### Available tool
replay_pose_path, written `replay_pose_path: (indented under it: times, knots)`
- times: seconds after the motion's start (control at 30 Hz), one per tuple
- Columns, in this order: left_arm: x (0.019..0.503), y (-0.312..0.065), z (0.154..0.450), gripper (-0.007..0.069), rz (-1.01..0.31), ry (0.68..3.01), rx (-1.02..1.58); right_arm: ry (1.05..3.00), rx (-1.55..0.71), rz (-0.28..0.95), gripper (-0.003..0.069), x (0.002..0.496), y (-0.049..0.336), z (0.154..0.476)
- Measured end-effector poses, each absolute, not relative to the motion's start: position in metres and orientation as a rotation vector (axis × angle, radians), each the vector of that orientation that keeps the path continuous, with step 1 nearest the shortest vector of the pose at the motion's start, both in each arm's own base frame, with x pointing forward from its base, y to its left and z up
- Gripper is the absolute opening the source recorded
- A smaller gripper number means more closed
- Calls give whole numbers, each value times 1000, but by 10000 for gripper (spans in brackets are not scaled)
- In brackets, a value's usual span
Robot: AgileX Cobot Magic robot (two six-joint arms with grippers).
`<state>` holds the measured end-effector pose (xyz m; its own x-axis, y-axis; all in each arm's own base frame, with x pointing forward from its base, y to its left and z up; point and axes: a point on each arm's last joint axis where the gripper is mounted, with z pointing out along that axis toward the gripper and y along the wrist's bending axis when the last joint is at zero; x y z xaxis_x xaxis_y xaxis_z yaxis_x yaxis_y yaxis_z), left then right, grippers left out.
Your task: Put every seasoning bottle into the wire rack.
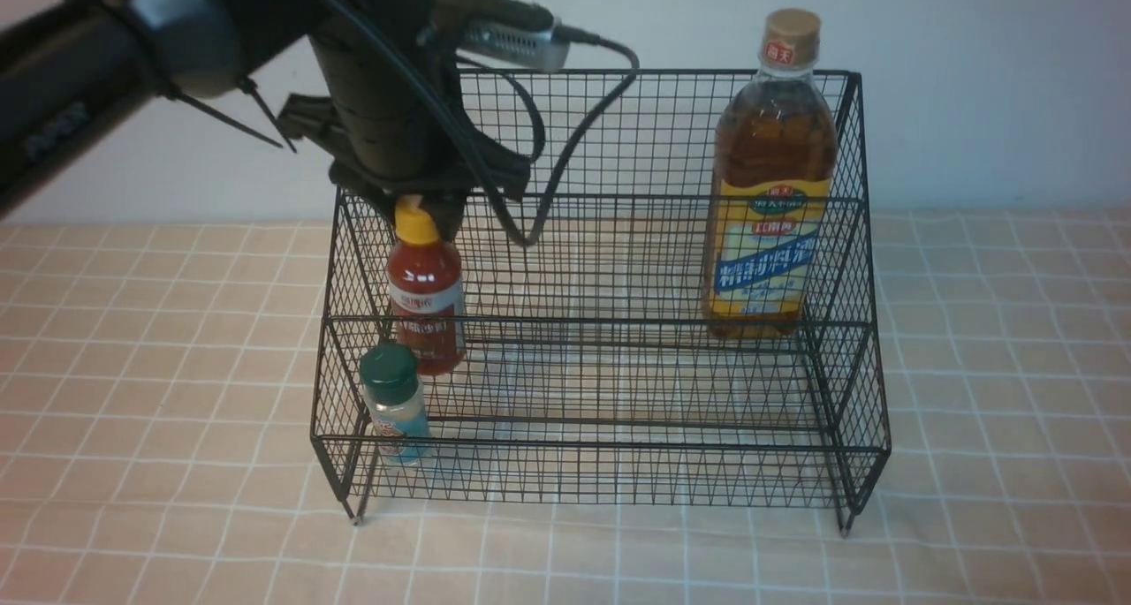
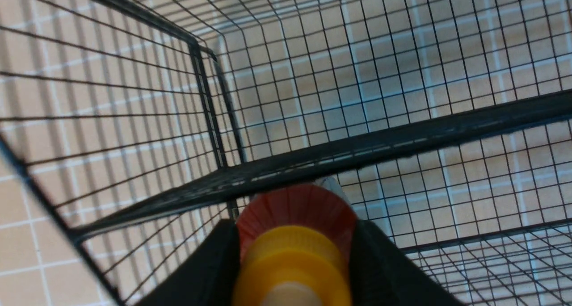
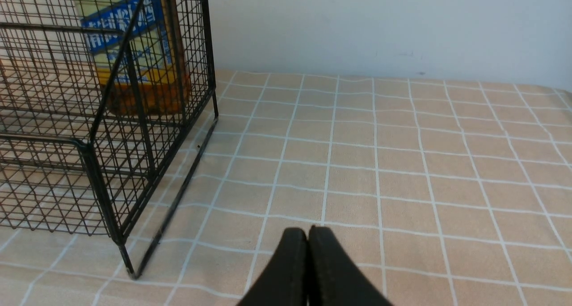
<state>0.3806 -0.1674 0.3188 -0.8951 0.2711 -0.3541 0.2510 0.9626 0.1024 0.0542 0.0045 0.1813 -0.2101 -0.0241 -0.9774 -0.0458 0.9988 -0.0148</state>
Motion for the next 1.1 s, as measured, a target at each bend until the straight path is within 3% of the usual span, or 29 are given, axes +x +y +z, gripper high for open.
replay_pose_path:
  times: [0.3, 0.5, 0.6, 0.73, 0.8, 1.03, 1.1]
  knots:
    - [389, -172, 300, 293, 85, 2774, 388, 1783, -51, 20, -14, 54, 4, 181]
    - [389, -172, 301, 407, 82, 2768, 387, 1783, -51, 20, -14, 54, 4, 181]
    - [386, -171, 308, 451, 67, 2755, 382, 1783, -51, 20, -14, 54, 4, 181]
    - [375, -166, 332, 447, 34, 2703, 369, 1783, -51, 20, -14, 54, 4, 181]
    - [368, -163, 348, 421, 16, 2668, 360, 1783, -51, 20, -14, 54, 4, 181]
    - [287, -124, 462, 63, -105, 2373, 293, 1783, -50, 21, -14, 54, 4, 181]
    - [261, -111, 486, 18, -125, 2297, 274, 1783, -50, 21, -14, 54, 4, 181]
